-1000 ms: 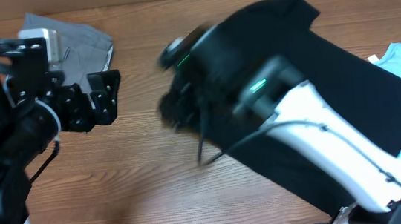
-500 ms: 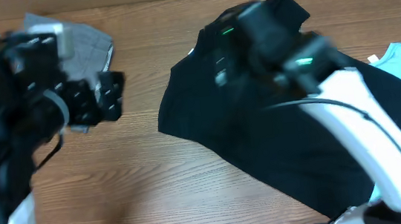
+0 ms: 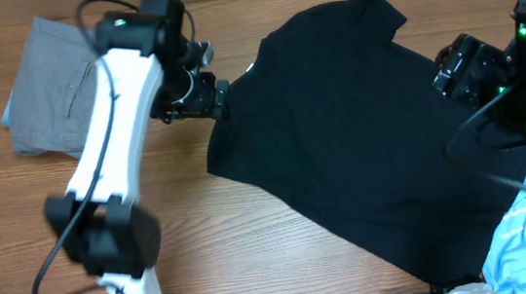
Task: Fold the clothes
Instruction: 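Drag the black T-shirt leftward to the table center with the right gripper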
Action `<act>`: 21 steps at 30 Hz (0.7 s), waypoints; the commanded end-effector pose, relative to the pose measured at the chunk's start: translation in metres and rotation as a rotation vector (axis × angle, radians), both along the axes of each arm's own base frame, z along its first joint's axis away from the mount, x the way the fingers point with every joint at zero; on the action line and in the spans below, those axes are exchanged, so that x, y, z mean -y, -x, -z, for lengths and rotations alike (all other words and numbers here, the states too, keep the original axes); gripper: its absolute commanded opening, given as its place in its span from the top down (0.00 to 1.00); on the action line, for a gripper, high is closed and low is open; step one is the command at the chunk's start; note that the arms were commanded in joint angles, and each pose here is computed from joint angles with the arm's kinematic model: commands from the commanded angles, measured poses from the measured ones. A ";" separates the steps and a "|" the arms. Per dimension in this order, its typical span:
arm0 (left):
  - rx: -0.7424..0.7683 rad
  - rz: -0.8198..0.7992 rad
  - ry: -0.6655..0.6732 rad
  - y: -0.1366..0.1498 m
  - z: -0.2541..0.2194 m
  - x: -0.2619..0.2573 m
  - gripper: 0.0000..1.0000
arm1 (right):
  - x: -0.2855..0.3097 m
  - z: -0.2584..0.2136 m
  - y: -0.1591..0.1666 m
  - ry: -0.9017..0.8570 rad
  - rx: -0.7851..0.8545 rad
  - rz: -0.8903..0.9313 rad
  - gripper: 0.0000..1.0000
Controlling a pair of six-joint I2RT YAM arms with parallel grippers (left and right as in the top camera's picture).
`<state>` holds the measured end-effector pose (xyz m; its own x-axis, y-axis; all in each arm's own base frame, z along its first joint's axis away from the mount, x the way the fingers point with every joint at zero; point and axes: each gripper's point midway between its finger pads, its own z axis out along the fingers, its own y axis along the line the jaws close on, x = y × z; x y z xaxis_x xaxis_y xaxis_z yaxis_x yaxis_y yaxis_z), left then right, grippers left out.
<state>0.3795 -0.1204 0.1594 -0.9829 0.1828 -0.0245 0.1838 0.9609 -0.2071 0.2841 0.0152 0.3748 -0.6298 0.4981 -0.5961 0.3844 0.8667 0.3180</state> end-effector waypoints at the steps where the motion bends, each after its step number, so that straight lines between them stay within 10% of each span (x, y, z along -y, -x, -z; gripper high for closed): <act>1: -0.091 -0.041 -0.054 -0.008 0.043 -0.005 0.12 | 0.002 0.010 -0.004 -0.016 -0.044 0.015 0.20; 10: -0.252 -0.045 -0.162 -0.008 0.126 -0.012 0.22 | 0.001 0.026 -0.012 -0.008 -0.107 0.016 0.18; 21: -0.342 -0.047 -0.205 0.000 0.171 -0.015 0.59 | 0.005 0.045 -0.027 0.023 -0.174 0.034 0.18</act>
<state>0.3821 -0.1024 0.0018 -0.9415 0.0997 0.3218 0.0846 0.9946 -0.0608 0.3072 0.0152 0.3356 -0.7077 0.5035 -0.4956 0.4400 0.8629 0.2485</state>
